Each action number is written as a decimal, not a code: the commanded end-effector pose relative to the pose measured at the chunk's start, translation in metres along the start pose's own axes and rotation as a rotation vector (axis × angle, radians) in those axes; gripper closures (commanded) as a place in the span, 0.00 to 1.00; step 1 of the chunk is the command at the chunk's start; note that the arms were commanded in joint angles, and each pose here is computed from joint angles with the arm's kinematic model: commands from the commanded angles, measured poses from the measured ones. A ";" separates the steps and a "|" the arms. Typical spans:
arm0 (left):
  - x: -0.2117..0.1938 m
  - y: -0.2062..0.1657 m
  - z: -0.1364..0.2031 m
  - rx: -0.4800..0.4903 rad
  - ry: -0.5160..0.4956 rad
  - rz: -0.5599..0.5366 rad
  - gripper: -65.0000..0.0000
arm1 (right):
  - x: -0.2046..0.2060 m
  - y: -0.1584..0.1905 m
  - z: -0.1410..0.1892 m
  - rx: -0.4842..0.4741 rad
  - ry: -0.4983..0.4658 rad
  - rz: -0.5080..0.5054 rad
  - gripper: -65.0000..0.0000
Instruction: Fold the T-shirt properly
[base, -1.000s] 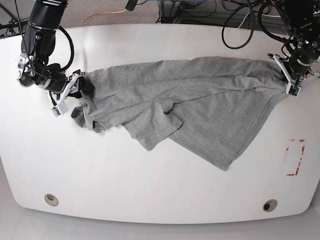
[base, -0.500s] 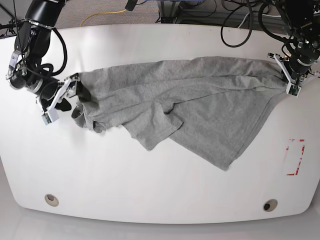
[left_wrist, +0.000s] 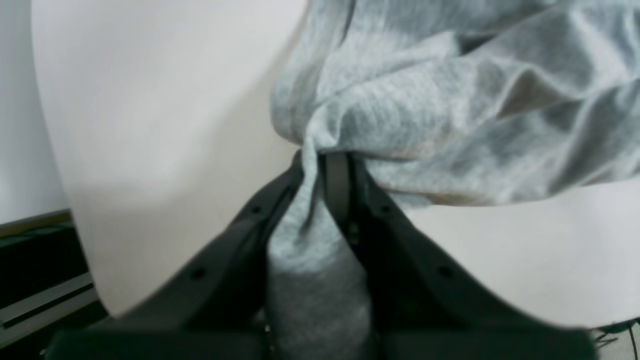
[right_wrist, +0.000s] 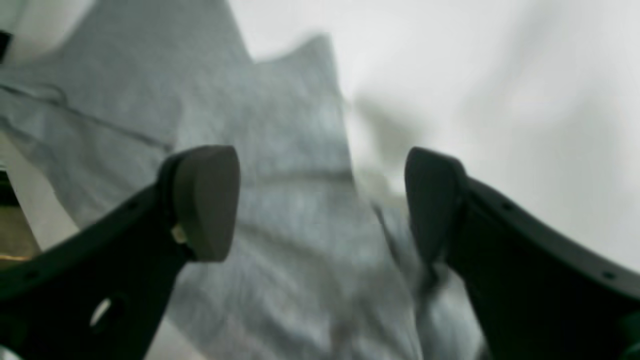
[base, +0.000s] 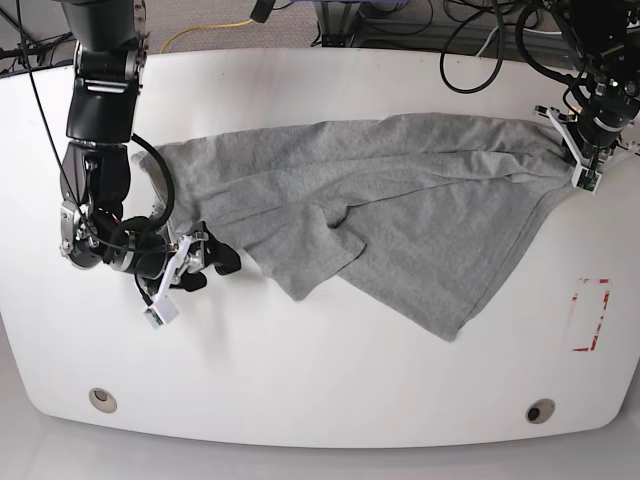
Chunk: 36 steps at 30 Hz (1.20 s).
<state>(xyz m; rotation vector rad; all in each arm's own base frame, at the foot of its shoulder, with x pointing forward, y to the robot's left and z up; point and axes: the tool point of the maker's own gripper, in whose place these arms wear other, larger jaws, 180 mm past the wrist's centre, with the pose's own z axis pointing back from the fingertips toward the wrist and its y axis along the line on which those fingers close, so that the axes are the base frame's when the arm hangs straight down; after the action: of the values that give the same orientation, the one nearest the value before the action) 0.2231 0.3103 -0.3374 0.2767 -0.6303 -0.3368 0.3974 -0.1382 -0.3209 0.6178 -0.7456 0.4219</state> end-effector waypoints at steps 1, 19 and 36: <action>0.009 0.007 0.005 0.022 -0.033 -0.009 1.00 | 0.019 -0.001 -0.007 0.000 0.000 0.048 0.24; 0.009 0.007 0.005 0.022 -0.033 -0.007 1.00 | -0.011 0.003 -0.085 -0.072 0.154 0.109 0.24; 0.009 0.008 0.005 0.024 -0.033 -0.009 1.00 | -0.029 0.034 -0.109 -0.002 0.134 0.072 0.47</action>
<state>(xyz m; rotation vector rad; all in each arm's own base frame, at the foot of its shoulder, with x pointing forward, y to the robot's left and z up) 0.2233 0.3103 -0.3372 0.2766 -0.6313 -0.3370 0.4010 -0.0440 -0.4071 0.5568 -0.5978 0.5162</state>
